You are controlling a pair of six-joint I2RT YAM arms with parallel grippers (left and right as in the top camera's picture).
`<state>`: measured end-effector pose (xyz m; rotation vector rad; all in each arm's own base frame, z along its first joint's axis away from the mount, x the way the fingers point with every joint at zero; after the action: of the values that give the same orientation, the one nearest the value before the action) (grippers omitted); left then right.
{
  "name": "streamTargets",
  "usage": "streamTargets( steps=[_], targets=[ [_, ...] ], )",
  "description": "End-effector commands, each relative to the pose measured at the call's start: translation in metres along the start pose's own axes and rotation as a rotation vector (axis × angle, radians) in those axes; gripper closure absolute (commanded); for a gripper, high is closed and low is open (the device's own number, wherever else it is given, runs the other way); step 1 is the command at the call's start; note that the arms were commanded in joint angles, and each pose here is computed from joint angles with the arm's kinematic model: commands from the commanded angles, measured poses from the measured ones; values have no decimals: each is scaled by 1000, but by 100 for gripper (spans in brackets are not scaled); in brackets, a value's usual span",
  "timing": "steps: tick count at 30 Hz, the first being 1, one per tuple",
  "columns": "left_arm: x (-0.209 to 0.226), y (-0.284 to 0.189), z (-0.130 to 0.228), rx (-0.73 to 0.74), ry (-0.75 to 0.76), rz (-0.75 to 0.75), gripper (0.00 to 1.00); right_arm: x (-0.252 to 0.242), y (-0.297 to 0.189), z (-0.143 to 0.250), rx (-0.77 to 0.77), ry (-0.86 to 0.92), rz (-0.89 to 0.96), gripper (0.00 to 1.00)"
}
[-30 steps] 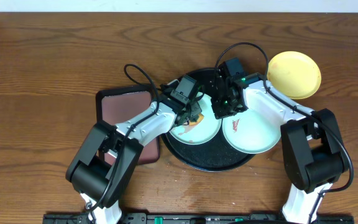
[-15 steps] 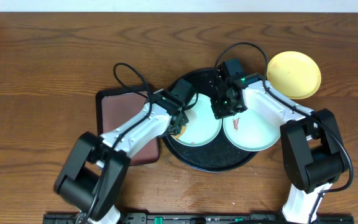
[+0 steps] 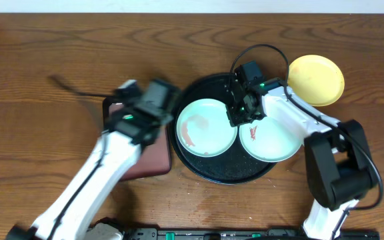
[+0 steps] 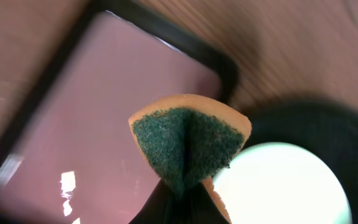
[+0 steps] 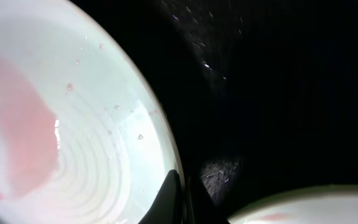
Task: Clean dirty plates on tray and stack at the side
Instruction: 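Pull the left gripper with the sponge back over the brown tray, then lift the green plate with the right gripper onto the yellow plate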
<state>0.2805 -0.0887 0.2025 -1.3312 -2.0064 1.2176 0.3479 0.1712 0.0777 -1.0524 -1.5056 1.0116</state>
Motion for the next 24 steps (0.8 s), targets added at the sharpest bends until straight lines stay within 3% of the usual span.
streamTargets(
  steps=[1, 8, 21, 24],
  targets=[
    [38, -8, -17, -29, 26, -82, 92, 18, -44, -16, -138, -35, -46, 99],
    [66, 12, -4, 142, 153, -96, 93, 11, -102, -34, -393, -86, 128, 99],
    [72, 42, 13, 292, 179, -97, 93, 45, -179, -38, -698, -532, 644, 99],
    [72, 44, 14, 299, 181, -101, 93, 54, -193, -41, -761, -564, 772, 99]
  ],
)
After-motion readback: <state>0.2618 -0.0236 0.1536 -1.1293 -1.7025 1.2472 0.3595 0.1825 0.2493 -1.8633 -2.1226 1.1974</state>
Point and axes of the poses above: each gripper's point midway between its finger pads, its own y axis out along the fingers, its own x axis along the line the jaws close on, z = x × y, the point moved 6 cm from there along -y, back along the fingers, and after that the axes turned 11 degrees about y, right-handed, at the moved point
